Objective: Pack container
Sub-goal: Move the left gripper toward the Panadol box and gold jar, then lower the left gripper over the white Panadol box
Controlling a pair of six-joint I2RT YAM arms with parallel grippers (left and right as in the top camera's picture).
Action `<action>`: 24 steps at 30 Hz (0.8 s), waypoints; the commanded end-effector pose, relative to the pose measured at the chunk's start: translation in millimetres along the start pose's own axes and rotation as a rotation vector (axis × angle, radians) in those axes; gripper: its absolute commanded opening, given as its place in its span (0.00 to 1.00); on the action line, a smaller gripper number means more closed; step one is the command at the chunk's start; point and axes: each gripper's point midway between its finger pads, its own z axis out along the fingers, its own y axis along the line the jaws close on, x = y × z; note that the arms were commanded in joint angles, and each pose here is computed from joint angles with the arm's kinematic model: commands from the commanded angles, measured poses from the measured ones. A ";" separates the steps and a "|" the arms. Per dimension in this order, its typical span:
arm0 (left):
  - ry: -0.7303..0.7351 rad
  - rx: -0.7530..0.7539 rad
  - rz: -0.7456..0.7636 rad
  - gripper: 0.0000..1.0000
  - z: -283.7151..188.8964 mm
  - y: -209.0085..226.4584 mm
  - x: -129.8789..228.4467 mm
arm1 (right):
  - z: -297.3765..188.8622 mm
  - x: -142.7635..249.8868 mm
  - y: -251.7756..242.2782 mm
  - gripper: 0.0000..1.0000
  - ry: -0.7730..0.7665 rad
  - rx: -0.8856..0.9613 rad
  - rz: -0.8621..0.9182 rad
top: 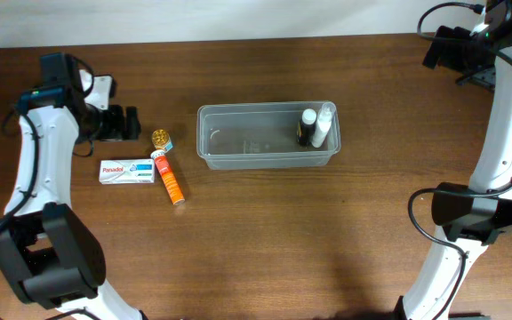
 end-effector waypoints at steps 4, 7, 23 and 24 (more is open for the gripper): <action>0.023 0.021 0.421 1.00 1.7 -23.5 1.6 | -7.5 -0.6 1.9 0.98 -0.017 -0.008 0.005; 0.057 -0.005 0.491 0.99 2.9 -18.8 8.2 | -7.5 -0.5 1.9 0.98 -0.017 -0.008 0.005; 0.114 -0.097 0.648 0.99 5.7 3.2 14.6 | -7.5 -0.6 1.9 0.98 -0.017 -0.008 0.005; 0.119 -0.094 0.697 0.99 6.2 3.3 15.1 | -7.5 -0.6 1.9 0.99 -0.017 -0.008 0.005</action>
